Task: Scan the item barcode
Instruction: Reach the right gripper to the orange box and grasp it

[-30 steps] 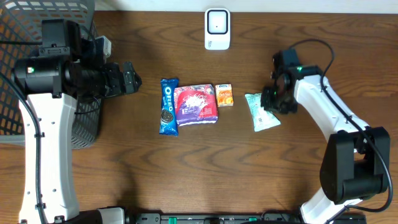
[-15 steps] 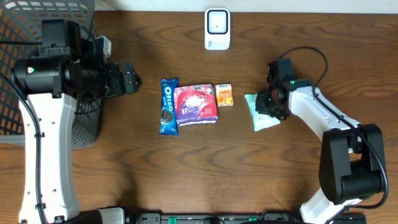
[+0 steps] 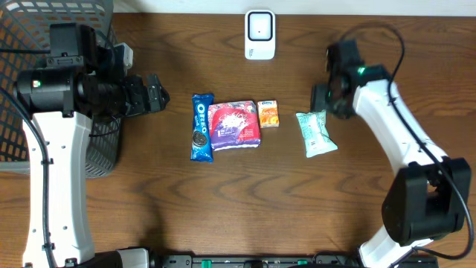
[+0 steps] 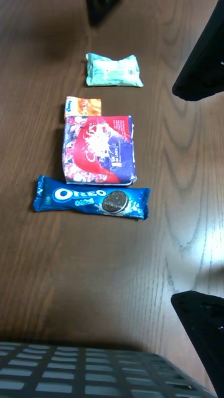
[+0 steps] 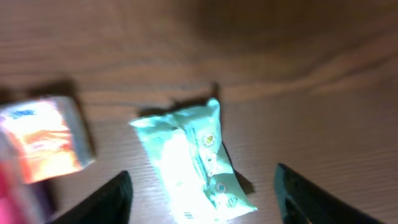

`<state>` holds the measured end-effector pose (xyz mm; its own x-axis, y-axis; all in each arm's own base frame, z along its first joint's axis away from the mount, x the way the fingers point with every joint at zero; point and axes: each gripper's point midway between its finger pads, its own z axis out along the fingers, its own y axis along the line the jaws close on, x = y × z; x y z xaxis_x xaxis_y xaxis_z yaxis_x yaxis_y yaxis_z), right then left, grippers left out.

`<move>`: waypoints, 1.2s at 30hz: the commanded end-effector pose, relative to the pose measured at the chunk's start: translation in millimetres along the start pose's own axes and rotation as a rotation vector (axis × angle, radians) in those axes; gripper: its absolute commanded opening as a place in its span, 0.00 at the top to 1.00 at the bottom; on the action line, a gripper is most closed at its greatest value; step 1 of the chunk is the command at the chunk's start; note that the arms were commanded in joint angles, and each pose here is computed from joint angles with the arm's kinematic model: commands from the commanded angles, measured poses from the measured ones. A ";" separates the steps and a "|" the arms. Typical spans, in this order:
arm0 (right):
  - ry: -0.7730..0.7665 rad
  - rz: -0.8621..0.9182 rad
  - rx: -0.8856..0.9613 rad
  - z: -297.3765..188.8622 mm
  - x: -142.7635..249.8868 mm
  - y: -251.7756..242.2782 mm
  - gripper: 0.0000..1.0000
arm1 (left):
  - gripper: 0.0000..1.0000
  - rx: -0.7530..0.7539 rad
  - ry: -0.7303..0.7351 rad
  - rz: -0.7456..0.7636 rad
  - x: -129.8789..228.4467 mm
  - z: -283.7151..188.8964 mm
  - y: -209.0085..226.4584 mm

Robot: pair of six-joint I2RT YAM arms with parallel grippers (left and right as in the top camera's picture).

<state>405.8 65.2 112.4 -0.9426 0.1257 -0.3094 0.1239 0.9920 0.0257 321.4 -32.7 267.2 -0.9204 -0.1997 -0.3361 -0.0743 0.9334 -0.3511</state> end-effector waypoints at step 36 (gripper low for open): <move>0.144 -0.025 -0.232 91.6 53.5 129.6 0.43 | 0.02 -0.005 0.002 0.014 -0.5 0.7 0.5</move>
<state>396.5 207.8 14.8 -0.9834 0.0494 -0.1746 0.0024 0.9656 0.2600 321.5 -32.6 267.2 -0.9202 -0.1997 -0.3365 -0.0743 0.9335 -0.3507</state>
